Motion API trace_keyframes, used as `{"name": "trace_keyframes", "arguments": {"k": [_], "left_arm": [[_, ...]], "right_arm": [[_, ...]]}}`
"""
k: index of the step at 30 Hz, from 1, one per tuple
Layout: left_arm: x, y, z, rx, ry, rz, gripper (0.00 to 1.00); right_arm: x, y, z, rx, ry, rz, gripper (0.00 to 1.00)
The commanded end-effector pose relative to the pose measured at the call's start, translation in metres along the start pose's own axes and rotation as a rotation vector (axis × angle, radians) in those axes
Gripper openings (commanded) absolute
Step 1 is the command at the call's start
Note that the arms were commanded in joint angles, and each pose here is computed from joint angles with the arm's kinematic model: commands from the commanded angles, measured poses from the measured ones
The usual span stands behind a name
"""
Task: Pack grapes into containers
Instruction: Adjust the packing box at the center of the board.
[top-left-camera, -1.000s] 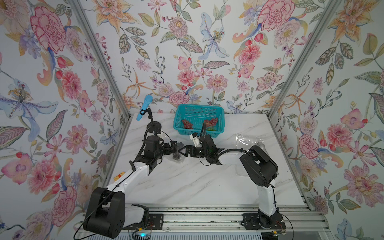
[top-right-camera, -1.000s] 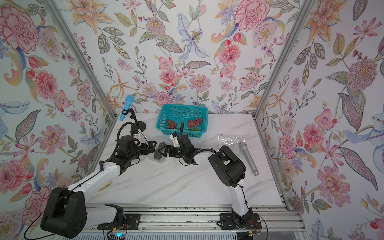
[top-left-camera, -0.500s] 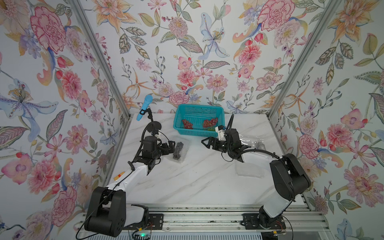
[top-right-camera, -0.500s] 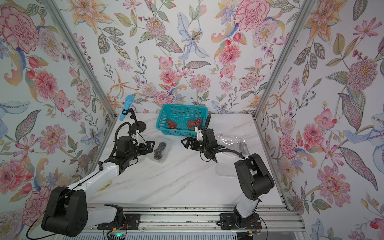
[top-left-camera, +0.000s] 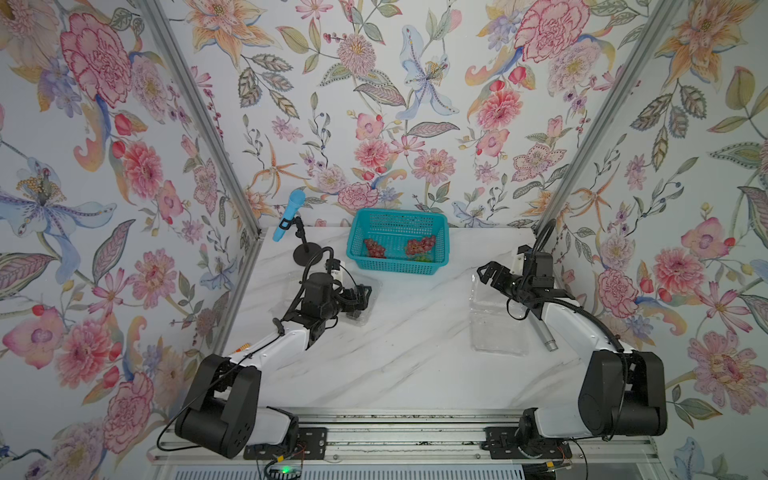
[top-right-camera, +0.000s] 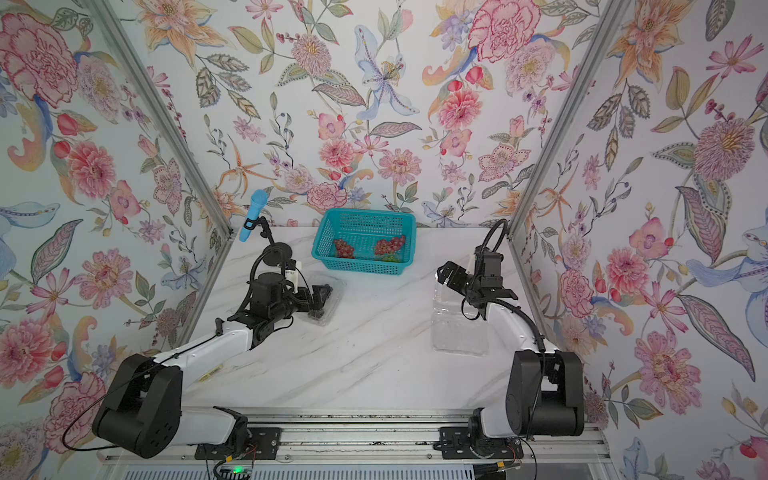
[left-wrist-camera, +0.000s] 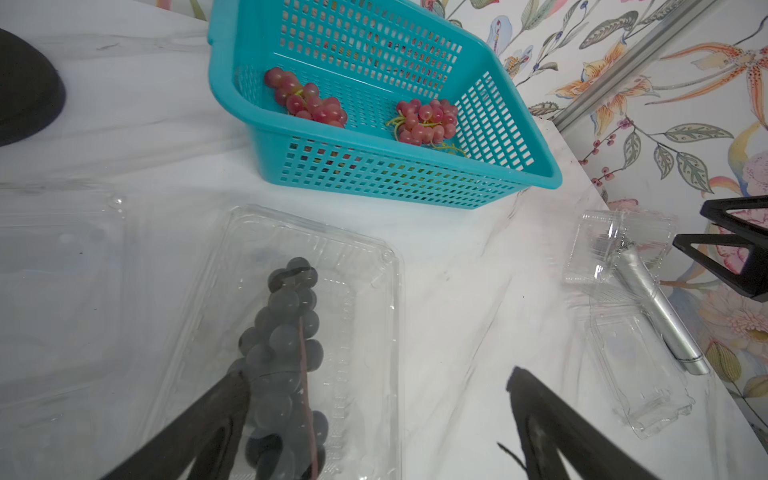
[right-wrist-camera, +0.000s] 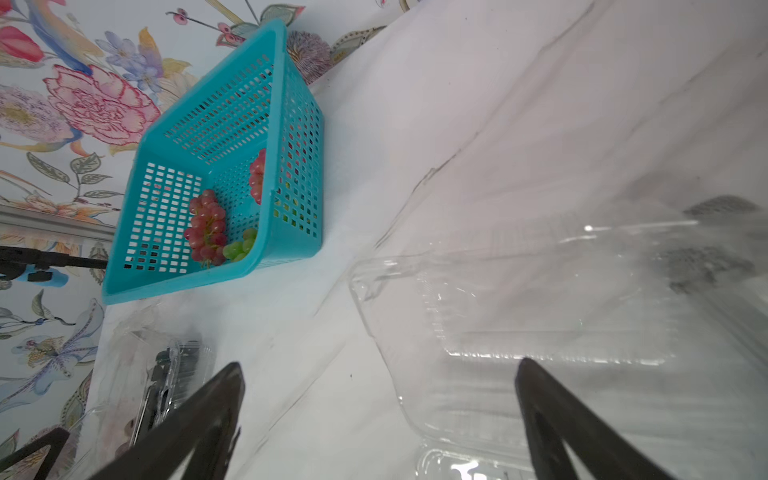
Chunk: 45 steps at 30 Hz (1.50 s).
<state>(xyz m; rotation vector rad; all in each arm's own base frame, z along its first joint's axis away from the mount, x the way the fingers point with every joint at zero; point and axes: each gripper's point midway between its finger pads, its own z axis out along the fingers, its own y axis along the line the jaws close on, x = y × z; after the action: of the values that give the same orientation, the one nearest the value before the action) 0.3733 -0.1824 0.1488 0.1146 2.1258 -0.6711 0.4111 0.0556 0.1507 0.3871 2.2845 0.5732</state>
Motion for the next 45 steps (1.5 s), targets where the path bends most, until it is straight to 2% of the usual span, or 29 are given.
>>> {"name": "trace_keyframes", "arguments": {"k": [1,9,12,16,19,22,25,29,34,38,45], "left_arm": [[-0.016,-0.02,0.005,0.054,-0.048,0.03,1.0],[-0.01,-0.03,0.009,0.079,-0.037,0.041,1.0],[-0.008,-0.028,0.006,0.068,-0.033,0.05,1.0],[-0.001,-0.025,0.007,0.062,-0.021,0.048,1.0],[-0.001,-0.025,0.006,0.063,-0.021,0.045,1.0],[-0.005,-0.026,0.004,0.06,-0.031,0.057,1.0],[-0.005,-0.025,0.001,0.045,-0.028,0.079,1.0],[-0.002,-0.023,0.001,0.039,-0.019,0.097,1.0],[-0.004,-0.025,0.005,0.054,-0.027,0.093,1.0],[-0.007,-0.029,0.006,0.069,-0.036,0.093,1.0],[-0.005,-0.029,0.005,0.067,-0.031,0.103,1.0]], "right_arm": [[0.039,-0.003,0.02,0.005,0.128,-0.042,1.0],[0.071,-0.005,0.063,0.052,0.197,-0.113,1.0],[0.081,0.014,0.073,0.013,0.208,-0.127,1.0],[0.098,0.059,0.085,-0.071,0.243,-0.14,1.0],[0.107,0.09,0.089,-0.127,0.266,-0.148,1.0],[0.105,0.092,0.085,-0.097,0.276,-0.136,1.0],[0.093,0.092,0.066,-0.094,0.255,-0.162,1.0],[0.066,0.095,0.029,-0.066,0.185,-0.279,1.0],[0.024,0.084,-0.003,0.055,0.056,-0.436,1.0],[0.01,0.07,-0.006,0.193,0.016,-0.605,1.0],[0.005,0.051,0.006,0.397,0.062,-0.909,1.0]]}}
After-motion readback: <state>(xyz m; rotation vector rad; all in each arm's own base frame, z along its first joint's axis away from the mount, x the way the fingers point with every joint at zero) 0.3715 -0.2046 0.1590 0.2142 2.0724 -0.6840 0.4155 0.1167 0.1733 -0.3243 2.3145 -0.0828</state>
